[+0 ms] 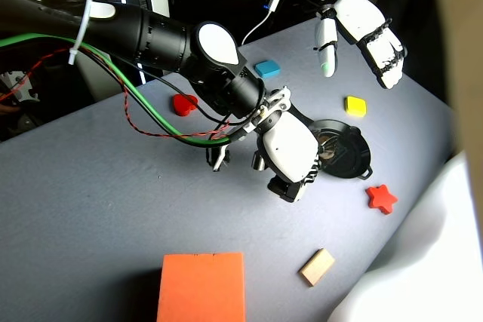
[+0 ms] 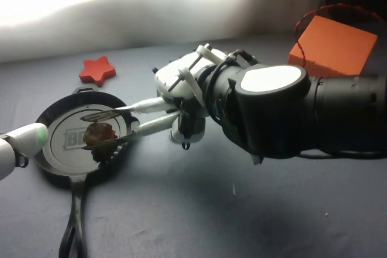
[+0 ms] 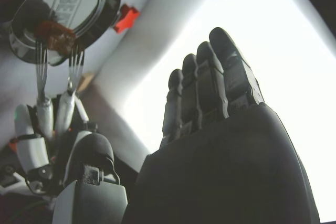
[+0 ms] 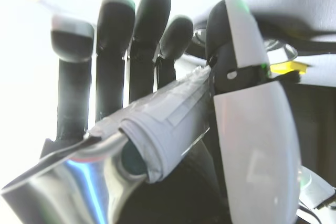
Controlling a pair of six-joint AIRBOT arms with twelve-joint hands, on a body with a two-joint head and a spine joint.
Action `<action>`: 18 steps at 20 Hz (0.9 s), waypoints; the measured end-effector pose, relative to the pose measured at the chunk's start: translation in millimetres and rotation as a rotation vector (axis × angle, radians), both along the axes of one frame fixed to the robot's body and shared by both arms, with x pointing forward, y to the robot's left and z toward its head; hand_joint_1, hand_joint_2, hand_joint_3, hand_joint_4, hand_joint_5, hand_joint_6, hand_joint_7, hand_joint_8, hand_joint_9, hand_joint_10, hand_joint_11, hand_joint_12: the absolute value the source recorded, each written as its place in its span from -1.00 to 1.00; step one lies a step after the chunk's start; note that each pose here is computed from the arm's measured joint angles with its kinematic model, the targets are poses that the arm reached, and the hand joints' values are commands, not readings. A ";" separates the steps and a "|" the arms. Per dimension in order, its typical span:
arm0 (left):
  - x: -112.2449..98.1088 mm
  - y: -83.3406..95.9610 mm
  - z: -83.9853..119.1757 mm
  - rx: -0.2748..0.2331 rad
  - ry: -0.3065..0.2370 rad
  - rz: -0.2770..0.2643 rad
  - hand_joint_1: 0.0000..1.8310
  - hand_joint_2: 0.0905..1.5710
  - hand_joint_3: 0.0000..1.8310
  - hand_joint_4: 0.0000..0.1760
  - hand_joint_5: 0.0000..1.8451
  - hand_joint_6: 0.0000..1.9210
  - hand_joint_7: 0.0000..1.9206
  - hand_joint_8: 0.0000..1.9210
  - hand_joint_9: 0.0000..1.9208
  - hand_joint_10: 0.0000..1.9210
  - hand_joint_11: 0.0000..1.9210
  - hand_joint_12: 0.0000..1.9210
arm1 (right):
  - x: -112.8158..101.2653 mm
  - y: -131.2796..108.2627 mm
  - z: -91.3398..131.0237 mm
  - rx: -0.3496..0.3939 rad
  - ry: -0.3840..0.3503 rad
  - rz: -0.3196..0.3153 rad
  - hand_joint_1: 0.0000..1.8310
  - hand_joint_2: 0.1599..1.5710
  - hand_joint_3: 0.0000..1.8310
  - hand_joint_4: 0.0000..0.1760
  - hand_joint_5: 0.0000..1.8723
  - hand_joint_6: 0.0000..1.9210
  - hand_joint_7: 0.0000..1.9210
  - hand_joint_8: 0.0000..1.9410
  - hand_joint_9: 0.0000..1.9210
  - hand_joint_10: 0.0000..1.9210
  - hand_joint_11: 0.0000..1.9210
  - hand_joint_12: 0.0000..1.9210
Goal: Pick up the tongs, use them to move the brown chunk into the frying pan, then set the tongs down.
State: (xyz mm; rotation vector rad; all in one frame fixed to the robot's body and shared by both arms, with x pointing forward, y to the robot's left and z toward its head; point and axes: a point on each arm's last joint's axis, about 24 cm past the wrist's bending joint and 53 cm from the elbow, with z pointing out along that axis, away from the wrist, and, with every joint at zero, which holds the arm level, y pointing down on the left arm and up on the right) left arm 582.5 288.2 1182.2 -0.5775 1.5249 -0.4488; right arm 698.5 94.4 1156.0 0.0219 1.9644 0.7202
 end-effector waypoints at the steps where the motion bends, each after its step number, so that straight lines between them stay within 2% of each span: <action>1: 0.0 0.2 -0.1 0.000 0.001 0.001 -1.00 0.50 -1.00 -0.97 -0.87 -1.00 -0.83 -1.00 -0.84 -1.00 -1.00 -0.36 | 0.1 0.8 5.7 0.007 -0.007 0.003 0.08 0.66 -0.99 -1.00 -0.35 0.62 -0.17 0.17 -0.21 0.52 -0.27 1.00; 7: 0.0 0.1 0.0 0.000 0.000 0.000 -1.00 0.48 -1.00 -0.94 -0.85 -0.99 -0.82 -1.00 -0.84 -1.00 -1.00 -0.36 | -6.7 -4.7 37.1 0.043 -0.041 0.020 0.00 0.72 -0.99 -1.00 -0.42 0.72 -0.22 0.16 -0.22 0.48 -0.25 1.00; 9: 0.0 0.3 -0.2 -0.001 0.001 0.001 -1.00 0.48 -1.00 -0.94 -0.85 -1.00 -0.82 -1.00 -0.83 -0.99 -1.00 -0.33 | -10.6 -16.4 42.2 0.033 -0.055 0.028 -0.01 0.73 -0.99 -1.00 -0.43 0.72 -0.24 0.15 -0.24 0.48 -0.25 1.00; 10: 0.0 0.3 -0.2 -0.001 0.001 0.001 -1.00 0.48 -1.00 -0.87 -0.86 -1.00 -0.81 -1.00 -0.83 -1.00 -1.00 -0.34 | -12.7 -25.2 43.9 0.015 -0.068 0.039 0.02 0.70 -1.00 -1.00 -0.39 0.68 -0.20 0.14 -0.21 0.47 -0.23 0.99; 12: -0.1 0.0 -0.1 0.000 0.001 0.000 -1.00 0.49 -1.00 -0.87 -0.86 -1.00 -0.81 -1.00 -0.83 -1.00 -1.00 -0.34 | -17.2 -45.6 49.0 0.004 -0.090 0.080 0.02 0.69 -1.00 -1.00 -0.38 0.66 -0.18 0.14 -0.19 0.48 -0.21 1.00; 14: -0.1 0.1 -0.2 -0.001 0.001 0.001 -1.00 0.50 -0.99 -1.00 -0.85 -1.00 -0.82 -1.00 -0.83 -1.00 -1.00 -0.34 | -22.7 -65.7 47.4 -0.070 -0.161 0.135 0.02 0.70 -1.00 -1.00 -0.38 0.67 -0.19 0.14 -0.20 0.48 -0.21 1.00; 18: -0.3 -5.0 1.7 -0.003 -0.004 -0.006 -1.00 0.49 -1.00 -0.94 -0.86 -1.00 -0.83 -1.00 -0.83 -1.00 -1.00 -0.34 | -38.7 -76.1 20.8 -0.194 -0.233 0.238 0.01 0.70 -1.00 -1.00 -0.39 0.68 -0.20 0.16 -0.23 0.52 -0.24 1.00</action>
